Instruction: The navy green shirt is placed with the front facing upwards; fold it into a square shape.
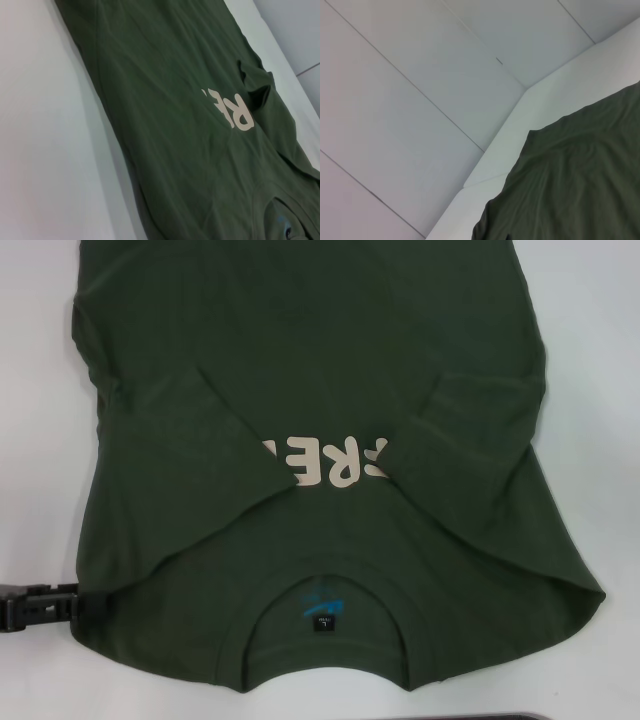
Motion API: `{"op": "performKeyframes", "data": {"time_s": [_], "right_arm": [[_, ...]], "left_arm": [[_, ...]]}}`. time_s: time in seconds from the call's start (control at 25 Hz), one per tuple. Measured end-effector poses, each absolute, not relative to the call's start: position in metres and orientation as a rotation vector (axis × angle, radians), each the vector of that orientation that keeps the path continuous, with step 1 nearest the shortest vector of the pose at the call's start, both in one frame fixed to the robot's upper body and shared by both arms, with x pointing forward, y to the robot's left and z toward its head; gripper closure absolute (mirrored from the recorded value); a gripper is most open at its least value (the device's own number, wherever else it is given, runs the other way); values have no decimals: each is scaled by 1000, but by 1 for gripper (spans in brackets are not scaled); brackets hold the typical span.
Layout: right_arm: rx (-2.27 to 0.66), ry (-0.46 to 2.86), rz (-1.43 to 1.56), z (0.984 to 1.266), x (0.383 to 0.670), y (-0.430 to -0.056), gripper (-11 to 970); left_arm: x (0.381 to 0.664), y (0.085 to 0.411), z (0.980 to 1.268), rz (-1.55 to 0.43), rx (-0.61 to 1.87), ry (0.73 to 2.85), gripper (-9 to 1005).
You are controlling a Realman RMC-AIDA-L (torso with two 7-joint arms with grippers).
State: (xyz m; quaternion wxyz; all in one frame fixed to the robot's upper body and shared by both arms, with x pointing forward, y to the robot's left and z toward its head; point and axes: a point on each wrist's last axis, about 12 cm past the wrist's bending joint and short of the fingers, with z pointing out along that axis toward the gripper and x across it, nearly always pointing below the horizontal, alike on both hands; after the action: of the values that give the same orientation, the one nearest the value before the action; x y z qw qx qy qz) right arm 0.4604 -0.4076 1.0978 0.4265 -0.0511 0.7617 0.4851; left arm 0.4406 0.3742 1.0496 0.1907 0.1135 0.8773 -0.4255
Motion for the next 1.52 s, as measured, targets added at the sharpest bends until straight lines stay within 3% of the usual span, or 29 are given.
{"op": "performKeyframes", "data": {"time_s": [0.84,1.04,1.52], "right_arm": [[-116,1897,1204,1098,459,-410,304],[-117,1897,1204,1098,460,-410,304],[-115,1895,1202,1099,461,-410,304]], "left_arm": [[451,370,1053,-1194,338,2491,263],[452,369,1053,-1195,338,2490,455],[456,365,1054,-1182,361,2483,505]]}}
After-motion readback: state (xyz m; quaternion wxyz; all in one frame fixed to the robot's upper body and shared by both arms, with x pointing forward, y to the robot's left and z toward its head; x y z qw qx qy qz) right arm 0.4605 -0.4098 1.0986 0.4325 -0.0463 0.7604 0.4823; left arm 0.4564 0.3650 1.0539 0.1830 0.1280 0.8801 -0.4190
